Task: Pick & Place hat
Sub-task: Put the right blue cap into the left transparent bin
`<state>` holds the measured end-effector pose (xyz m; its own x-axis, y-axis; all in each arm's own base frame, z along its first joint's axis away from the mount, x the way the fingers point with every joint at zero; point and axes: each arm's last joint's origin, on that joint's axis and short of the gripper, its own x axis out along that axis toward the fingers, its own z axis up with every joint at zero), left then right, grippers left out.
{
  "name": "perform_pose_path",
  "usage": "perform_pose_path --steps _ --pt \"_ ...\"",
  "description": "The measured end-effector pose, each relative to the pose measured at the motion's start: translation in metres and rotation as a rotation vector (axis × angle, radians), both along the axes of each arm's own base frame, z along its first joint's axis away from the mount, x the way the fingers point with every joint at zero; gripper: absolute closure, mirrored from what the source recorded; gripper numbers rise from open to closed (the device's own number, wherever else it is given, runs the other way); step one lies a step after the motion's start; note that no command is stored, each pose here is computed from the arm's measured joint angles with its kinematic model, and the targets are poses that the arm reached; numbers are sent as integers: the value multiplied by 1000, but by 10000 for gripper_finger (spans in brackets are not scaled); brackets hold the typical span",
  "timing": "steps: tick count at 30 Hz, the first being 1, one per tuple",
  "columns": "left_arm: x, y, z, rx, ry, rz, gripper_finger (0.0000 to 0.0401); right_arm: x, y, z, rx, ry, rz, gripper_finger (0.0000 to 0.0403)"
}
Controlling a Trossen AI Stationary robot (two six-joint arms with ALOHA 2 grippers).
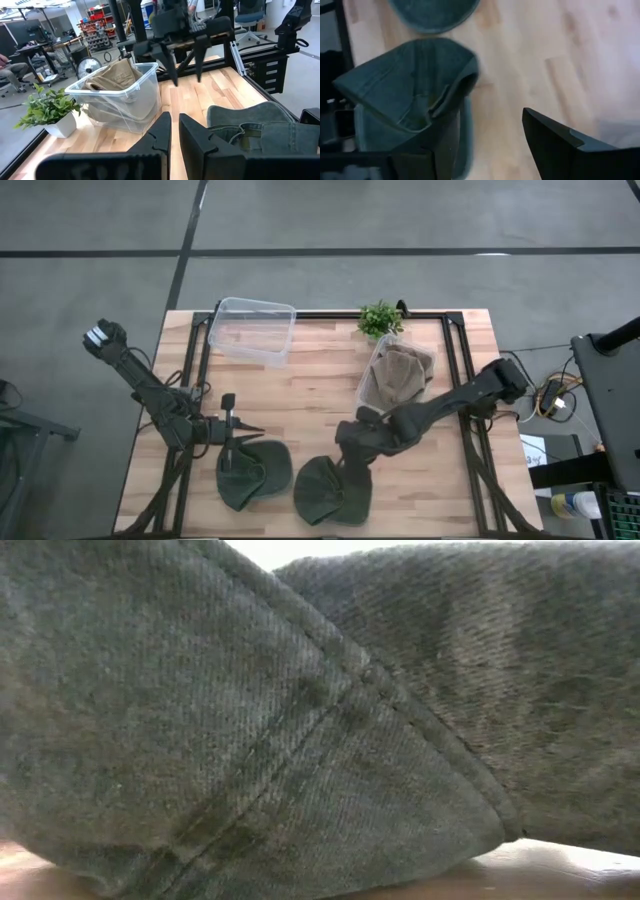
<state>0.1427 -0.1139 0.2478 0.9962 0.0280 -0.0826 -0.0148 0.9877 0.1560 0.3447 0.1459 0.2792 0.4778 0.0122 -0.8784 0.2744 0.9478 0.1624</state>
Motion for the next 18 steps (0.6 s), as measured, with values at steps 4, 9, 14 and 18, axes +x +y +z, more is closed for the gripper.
perform_pose_path --steps 4,9,14,18 --pt "0 0 -1 5 5 0 371 6 5 -6 62 37 27 198" --pt "0 0 -2 1 19 1 371 12 10 -16 113 84 31 198" --pt "0 0 -2 -1 19 1 371 14 13 -28 164 146 10 197" --pt "0 0 -2 0 19 2 371 16 18 -39 147 173 28 197"
